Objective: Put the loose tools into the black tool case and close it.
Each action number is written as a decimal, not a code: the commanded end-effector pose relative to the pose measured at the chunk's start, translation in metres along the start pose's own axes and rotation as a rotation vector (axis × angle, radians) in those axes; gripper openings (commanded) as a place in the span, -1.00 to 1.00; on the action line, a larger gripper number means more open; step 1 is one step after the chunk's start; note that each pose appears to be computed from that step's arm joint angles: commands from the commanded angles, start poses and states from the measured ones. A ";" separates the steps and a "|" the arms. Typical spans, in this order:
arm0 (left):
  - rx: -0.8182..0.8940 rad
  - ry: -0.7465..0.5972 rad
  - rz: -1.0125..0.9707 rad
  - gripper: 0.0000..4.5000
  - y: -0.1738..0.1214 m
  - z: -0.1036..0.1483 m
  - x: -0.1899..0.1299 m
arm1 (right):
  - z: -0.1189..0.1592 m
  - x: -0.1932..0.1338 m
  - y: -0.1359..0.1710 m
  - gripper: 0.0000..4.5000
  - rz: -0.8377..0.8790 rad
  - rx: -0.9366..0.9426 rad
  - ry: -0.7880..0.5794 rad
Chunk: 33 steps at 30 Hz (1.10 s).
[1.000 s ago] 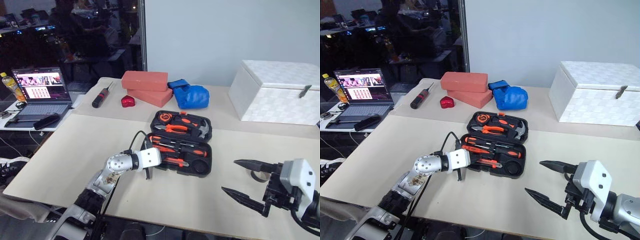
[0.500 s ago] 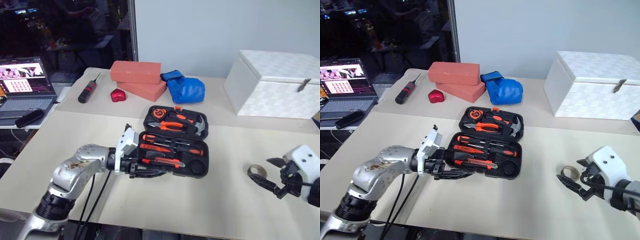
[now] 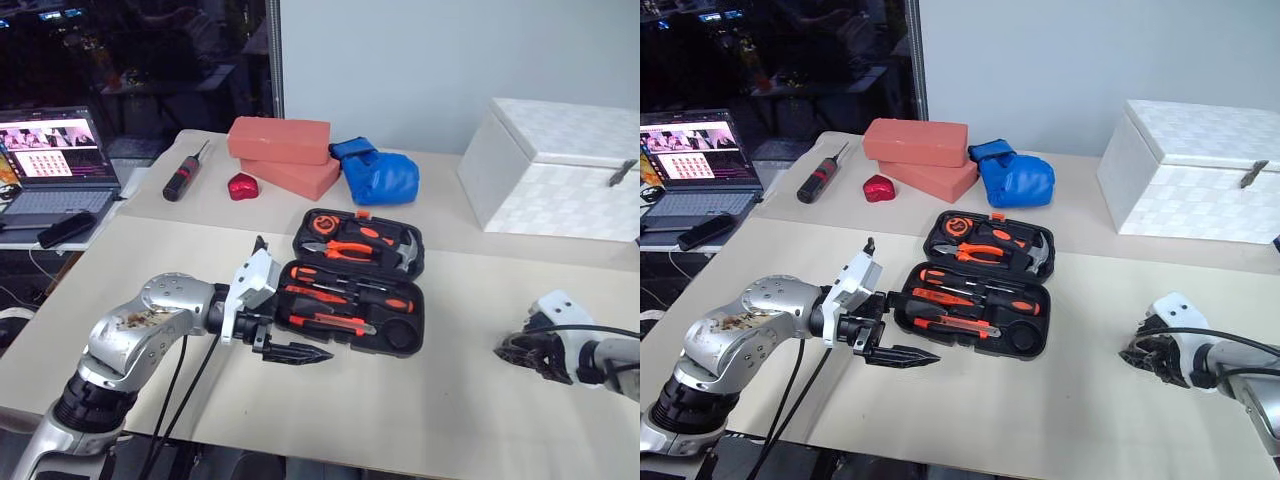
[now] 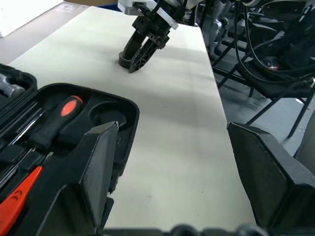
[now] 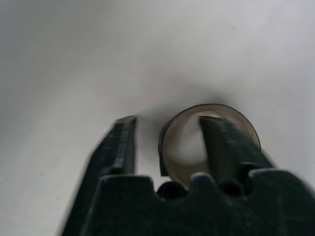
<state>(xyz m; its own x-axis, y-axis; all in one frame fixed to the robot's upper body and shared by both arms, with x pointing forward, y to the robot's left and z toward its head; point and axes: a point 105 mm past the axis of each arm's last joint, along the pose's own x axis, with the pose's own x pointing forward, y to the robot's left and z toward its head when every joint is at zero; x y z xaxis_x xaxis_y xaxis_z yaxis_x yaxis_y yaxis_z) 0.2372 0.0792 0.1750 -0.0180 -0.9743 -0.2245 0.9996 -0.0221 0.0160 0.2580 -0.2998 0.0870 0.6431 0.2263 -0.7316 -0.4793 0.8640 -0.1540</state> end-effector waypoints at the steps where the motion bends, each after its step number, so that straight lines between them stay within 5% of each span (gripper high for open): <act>1: 0.047 -0.025 0.015 0.69 -0.005 0.011 -0.003 | 0.009 -0.009 -0.006 -0.81 -0.017 -0.015 -0.007; 5: 0.031 -0.026 0.040 0.69 -0.006 0.007 -0.009 | 0.042 -0.032 0.016 -0.97 0.078 -0.093 -0.115; 8: 0.012 -0.005 0.063 0.69 -0.009 0.002 -0.018 | 0.079 -0.046 0.066 -0.97 0.253 -0.256 -0.195; 14: 0.010 0.031 0.098 0.69 -0.009 -0.005 -0.029 | 0.096 -0.022 0.122 -0.97 0.397 -0.447 -0.167; 21: 0.016 0.036 0.139 0.69 -0.010 -0.009 -0.035 | 0.103 0.011 0.145 -0.97 0.442 -0.550 -0.125; 33: 0.005 0.033 0.183 0.69 -0.014 -0.015 -0.039 | 0.123 0.012 0.143 -0.97 0.450 -0.621 -0.155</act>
<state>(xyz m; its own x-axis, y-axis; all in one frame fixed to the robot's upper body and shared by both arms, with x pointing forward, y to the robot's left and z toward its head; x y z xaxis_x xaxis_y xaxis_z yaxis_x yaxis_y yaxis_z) 0.2267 0.1193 0.1595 0.1475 -0.9560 -0.2537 0.9884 0.1520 0.0018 0.2653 -0.1186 0.1220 0.3247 0.5873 -0.7414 -0.9400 0.2873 -0.1841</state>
